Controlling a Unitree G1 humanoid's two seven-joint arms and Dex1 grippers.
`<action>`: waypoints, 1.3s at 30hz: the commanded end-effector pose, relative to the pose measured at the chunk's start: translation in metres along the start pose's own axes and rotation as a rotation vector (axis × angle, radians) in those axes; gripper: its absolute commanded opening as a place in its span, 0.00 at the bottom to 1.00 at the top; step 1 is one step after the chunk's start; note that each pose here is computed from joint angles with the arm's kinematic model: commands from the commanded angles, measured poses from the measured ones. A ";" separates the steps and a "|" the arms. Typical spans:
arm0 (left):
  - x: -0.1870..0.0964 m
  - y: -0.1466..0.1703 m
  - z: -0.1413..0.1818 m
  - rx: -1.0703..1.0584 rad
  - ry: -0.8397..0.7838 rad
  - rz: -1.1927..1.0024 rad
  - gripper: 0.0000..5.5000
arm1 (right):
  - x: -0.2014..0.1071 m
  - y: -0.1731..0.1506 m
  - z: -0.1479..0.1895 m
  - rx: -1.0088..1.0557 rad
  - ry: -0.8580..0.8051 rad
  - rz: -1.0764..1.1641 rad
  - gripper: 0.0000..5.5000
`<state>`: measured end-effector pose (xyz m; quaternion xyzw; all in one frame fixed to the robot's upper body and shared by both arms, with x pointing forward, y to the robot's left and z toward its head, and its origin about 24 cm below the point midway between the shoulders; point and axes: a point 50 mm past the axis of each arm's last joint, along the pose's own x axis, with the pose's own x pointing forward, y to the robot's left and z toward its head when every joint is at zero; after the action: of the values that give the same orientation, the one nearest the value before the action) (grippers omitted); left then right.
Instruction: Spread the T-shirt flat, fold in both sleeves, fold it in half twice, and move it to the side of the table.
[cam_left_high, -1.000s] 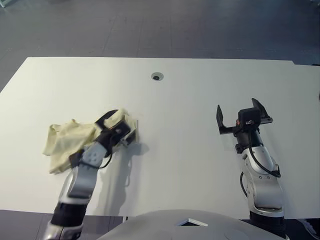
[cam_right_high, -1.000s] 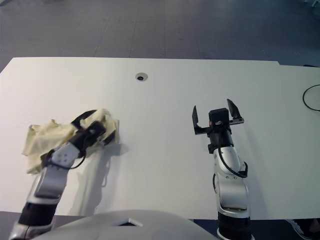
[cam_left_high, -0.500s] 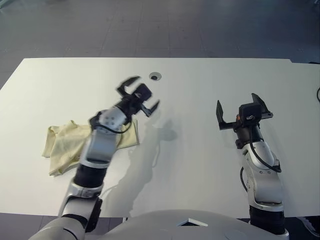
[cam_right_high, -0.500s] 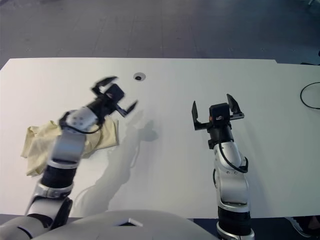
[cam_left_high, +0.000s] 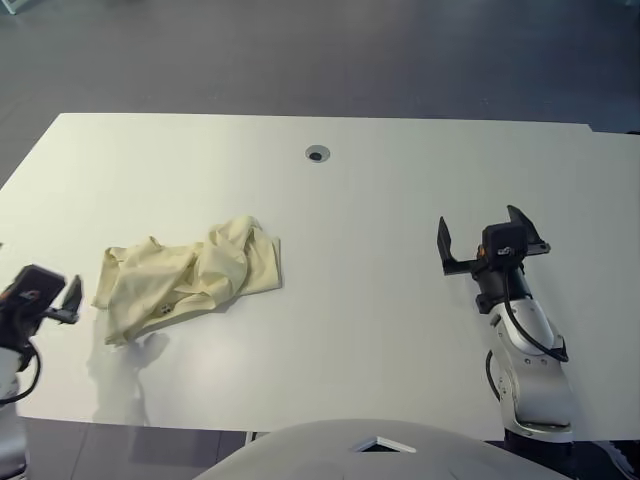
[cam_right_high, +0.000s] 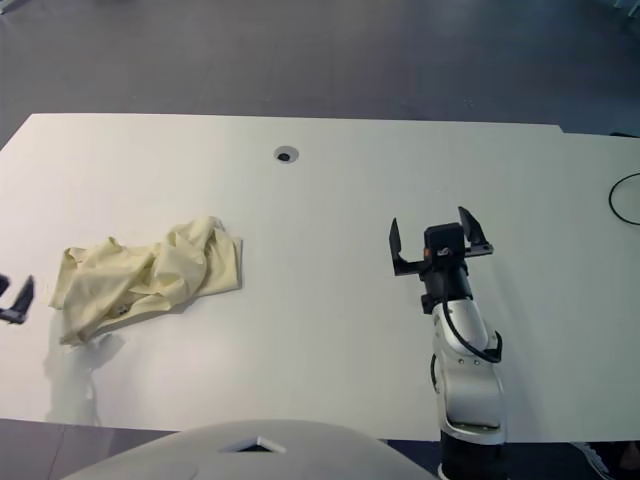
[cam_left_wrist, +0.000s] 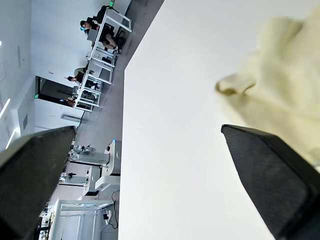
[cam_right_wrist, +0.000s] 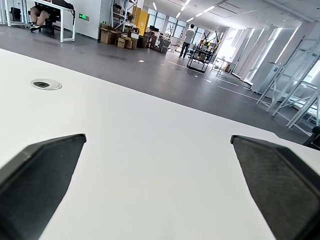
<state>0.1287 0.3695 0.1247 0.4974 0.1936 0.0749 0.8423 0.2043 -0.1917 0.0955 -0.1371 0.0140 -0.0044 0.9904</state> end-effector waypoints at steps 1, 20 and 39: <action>0.000 -0.012 -0.015 -0.001 -0.007 -0.084 0.98 | -0.002 -0.002 0.000 -0.009 0.015 0.003 0.98; 0.047 -0.122 0.007 -0.082 -0.086 -0.481 0.98 | 0.005 -0.002 0.000 -0.015 0.021 0.035 0.98; 0.076 -0.150 0.212 -0.284 -0.440 -0.719 0.98 | 0.026 0.004 0.018 -0.189 0.025 0.178 0.98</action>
<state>0.2704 0.1515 0.0690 0.2713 0.1546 -0.2981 0.9020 0.2270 -0.1789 0.1111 -0.2019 0.0254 0.0894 0.9750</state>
